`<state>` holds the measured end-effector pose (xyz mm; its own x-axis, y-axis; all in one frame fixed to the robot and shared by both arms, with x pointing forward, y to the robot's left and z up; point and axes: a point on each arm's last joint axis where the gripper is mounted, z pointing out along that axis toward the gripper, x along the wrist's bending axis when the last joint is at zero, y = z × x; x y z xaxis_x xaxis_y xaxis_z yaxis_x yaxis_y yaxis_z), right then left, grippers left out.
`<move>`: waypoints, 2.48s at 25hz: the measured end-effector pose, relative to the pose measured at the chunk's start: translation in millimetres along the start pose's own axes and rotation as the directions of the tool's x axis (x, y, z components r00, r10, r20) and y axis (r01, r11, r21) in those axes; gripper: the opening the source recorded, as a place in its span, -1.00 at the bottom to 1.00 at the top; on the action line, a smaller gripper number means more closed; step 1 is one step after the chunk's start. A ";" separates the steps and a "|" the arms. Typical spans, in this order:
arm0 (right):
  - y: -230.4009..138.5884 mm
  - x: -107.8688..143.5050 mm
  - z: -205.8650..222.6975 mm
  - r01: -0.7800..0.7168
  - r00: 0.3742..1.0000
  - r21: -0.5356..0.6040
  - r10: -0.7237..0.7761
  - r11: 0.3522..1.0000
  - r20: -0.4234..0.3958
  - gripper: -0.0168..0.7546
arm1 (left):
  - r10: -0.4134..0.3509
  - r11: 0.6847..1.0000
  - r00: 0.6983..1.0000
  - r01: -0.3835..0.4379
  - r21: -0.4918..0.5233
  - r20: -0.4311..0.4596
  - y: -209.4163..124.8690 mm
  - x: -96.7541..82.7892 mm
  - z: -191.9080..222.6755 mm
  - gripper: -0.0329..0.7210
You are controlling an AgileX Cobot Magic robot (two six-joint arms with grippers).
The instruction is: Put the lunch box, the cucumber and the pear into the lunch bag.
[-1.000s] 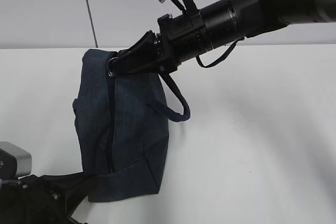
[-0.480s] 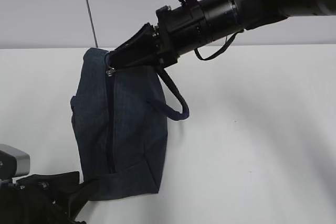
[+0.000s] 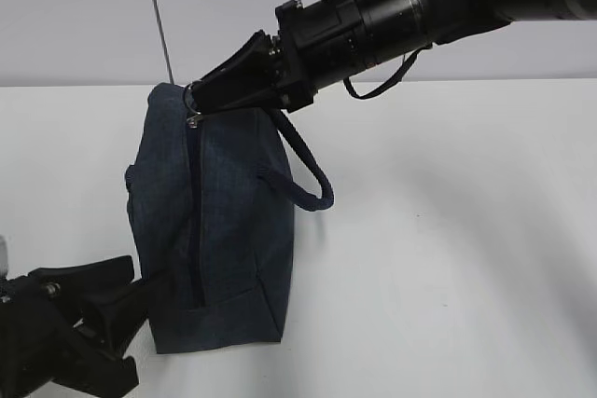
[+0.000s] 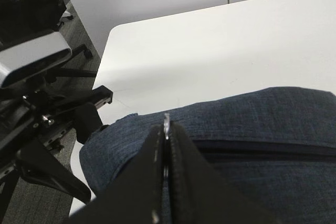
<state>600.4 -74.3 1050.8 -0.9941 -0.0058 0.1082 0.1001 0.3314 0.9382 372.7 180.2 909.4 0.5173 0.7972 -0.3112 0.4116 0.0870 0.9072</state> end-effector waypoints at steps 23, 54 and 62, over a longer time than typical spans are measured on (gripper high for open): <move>0.2 -1.2 0.0 -0.015 1.000 -0.003 0.015 1.000 0.013 -0.96 | 0.034 0.988 0.998 -0.025 -0.155 0.058 31.3 -13.4 6.7 -0.89; 4.2 -40.9 24.3 0.016 0.982 -0.082 0.000 0.997 0.187 -0.96 | 0.046 0.990 0.992 -0.029 -0.140 0.119 30.5 -19.4 7.3 -0.90; -1.7 -60.1 33.1 0.020 0.977 -0.092 0.000 0.996 0.213 -0.96 | 0.061 0.990 0.988 -0.042 -0.132 0.144 29.5 -21.9 7.2 -0.90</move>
<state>658.6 -43.3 1031.7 -0.9802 0.1948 0.0359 0.0837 0.2430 0.9664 378.9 161.1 940.9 0.6444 0.7064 -0.2928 0.2871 0.1314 0.9488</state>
